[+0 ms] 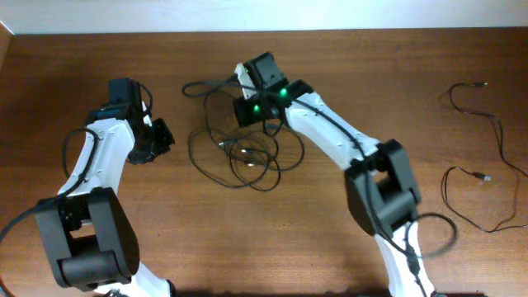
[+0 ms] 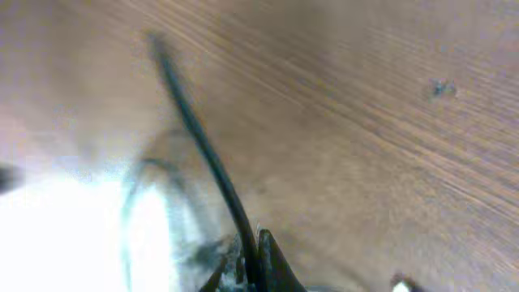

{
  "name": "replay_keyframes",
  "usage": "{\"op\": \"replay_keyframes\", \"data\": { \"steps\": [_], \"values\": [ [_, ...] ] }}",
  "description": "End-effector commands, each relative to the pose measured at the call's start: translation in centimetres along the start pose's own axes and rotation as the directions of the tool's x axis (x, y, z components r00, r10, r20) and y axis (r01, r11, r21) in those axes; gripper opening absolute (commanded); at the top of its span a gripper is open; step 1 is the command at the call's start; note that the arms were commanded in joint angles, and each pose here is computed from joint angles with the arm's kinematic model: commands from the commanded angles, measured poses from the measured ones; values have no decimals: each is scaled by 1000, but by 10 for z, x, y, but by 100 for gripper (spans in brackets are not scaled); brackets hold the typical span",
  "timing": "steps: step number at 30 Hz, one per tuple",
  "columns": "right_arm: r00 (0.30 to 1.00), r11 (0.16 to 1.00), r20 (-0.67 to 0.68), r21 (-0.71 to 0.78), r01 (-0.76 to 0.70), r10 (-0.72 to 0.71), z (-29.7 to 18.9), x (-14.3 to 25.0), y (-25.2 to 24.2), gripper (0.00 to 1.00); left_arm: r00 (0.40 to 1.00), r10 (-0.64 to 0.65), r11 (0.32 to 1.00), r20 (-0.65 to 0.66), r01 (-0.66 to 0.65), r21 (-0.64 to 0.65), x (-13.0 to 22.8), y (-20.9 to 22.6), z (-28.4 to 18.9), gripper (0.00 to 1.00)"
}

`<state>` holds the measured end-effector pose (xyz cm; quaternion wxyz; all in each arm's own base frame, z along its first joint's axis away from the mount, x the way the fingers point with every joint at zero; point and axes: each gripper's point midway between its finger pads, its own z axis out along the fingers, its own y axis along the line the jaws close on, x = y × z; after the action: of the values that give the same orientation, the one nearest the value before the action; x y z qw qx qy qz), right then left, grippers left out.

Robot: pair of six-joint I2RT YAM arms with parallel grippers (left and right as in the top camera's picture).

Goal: Untangle cables

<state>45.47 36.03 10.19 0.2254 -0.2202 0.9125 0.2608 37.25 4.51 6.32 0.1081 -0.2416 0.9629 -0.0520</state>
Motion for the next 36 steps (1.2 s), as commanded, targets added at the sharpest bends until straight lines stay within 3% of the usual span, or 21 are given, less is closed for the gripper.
{"op": "replay_keyframes", "data": {
  "steps": [1, 3, 5, 7, 11, 12, 13, 16, 18, 21, 23, 26, 30, 35, 36],
  "values": [
    [997, 996, 77, -84, 24, -18, -65, -27, 37, 4, 999, 6, 999, -40, -5, 36, 10, -10, 10, 15],
    [999, 992, 49, -124, -5, 12, -78, -21, 47, 4, 995, 77, 991, -70, -69, 116, 17, -28, 15, 14],
    [991, 973, -20, -188, -132, 131, -86, -12, 51, 4, 968, 246, 937, -51, -224, 268, 22, -58, 15, 17],
    [963, 924, -96, -272, -270, 254, -96, -8, 54, 4, 948, 316, 890, -31, -285, 357, 27, -76, 12, 18],
    [936, 867, -138, -354, -352, 324, -112, -14, 44, 4, 879, 473, 685, 63, -412, 600, 45, -115, -11, 25],
    [934, 866, -134, -351, -357, 331, -113, -15, 40, 4, 868, 490, 658, 77, -426, 621, 48, -120, -14, 30],
    [932, 865, -134, -346, -363, 338, -114, -15, 36, 4, 864, 498, 660, 73, -432, 615, 50, -121, -12, 37],
    [930, 868, -127, -335, -366, 344, -114, -16, 32, 4, 848, 528, 696, 41, -459, 552, 59, -121, -1, 44],
    [930, 868, -127, -336, -367, 344, -114, -16, 32, 4, 872, 489, 770, -23, -419, 480, 64, -114, 10, 44],
    [932, 856, -137, -369, -362, 335, -121, -16, 36, 4, 885, 464, 785, -41, -390, 482, 69, -121, 16, 44],
    [949, 904, -61, -291, -313, 309, -130, -22, 27, 4, 874, 484, 774, -43, -405, 487, 77, -129, 21, 43],
    [966, 945, 59, -230, -231, 251, -168, -36, 27, 4, 868, 491, 776, -70, -399, 488, 83, -130, 29, 34],
    [965, 959, 110, -184, -215, 237, -211, -34, 19, 4, 885, 459, 819, -81, -386, 425, 77, -120, 35, 5],
    [982, 985, 132, -122, -123, 139, -248, -20, 21, 4, 954, 270, 957, -131, -251, 143, 70, -72, 59, 1],
    [980, 988, 144, -95, -123, 136, -254, -20, 19, 4, 957, 256, 962, -133, -238, 135, 72, -70, 62, 2]
  ]
}}
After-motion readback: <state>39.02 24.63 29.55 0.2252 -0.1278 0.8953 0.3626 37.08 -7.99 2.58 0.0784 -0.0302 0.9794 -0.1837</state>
